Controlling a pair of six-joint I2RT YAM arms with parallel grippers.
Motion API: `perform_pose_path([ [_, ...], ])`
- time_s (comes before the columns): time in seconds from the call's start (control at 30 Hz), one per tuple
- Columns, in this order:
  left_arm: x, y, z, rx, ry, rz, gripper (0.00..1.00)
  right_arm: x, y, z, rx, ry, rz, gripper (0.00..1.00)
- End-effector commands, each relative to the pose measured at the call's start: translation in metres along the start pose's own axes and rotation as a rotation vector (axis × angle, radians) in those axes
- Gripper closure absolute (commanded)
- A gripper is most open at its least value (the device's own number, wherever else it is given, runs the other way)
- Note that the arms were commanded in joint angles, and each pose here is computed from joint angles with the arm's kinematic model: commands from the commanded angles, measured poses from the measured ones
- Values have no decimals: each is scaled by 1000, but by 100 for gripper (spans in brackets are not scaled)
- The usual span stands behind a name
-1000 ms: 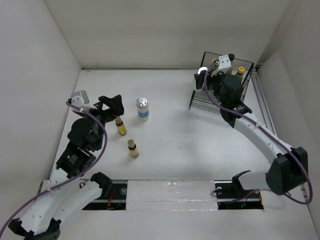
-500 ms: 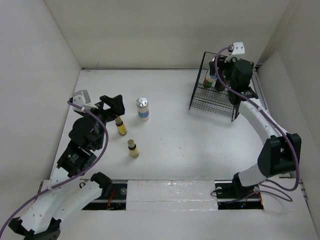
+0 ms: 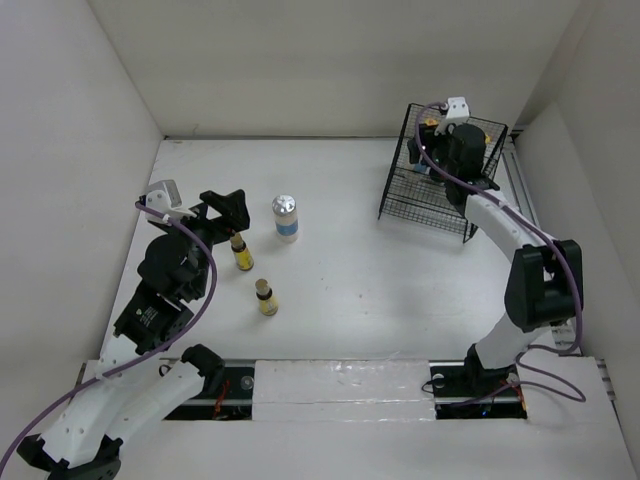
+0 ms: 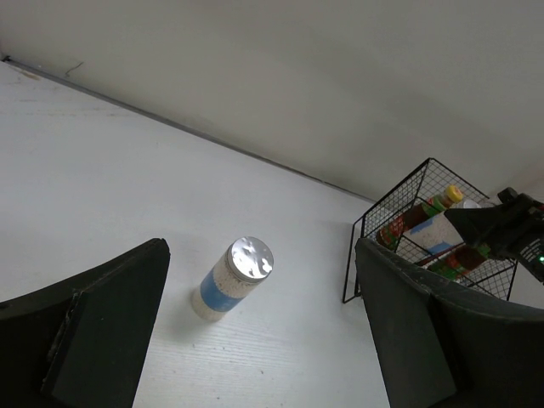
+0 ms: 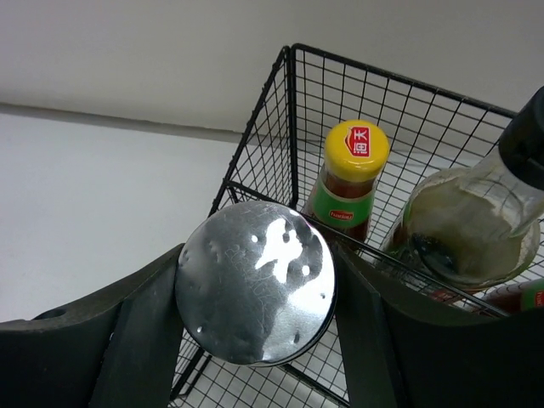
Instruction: Organize the condiment bottles
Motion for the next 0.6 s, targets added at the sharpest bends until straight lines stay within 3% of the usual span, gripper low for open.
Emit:
perform_pose_path([
  [0.0, -7, -1, -2, 7, 14, -32, 13, -21, -6, 2, -34, -4, -122, 54],
  [0.27, -7, -1, -3, 17, 14, -28, 13, 23, -24, -1, -15, -52, -20, 50],
  [0.4, -7, -1, -3, 17, 14, -28, 13, 32, -28, -2, -2, -78, 0, 43],
  [0.57, -7, -1, -3, 17, 14, -28, 13, 31, -25, -1, -2, -88, -3, 24],
])
Point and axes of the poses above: each gripper's point midway between its finger pads, its own y axis back along the fingers, its own z axis along the line the jaws close on, x = y × z, the point moved 10 cm from there along y, back along the fingers, and after that the axes turned 6 degrees about -y, right-handed, at the moved point
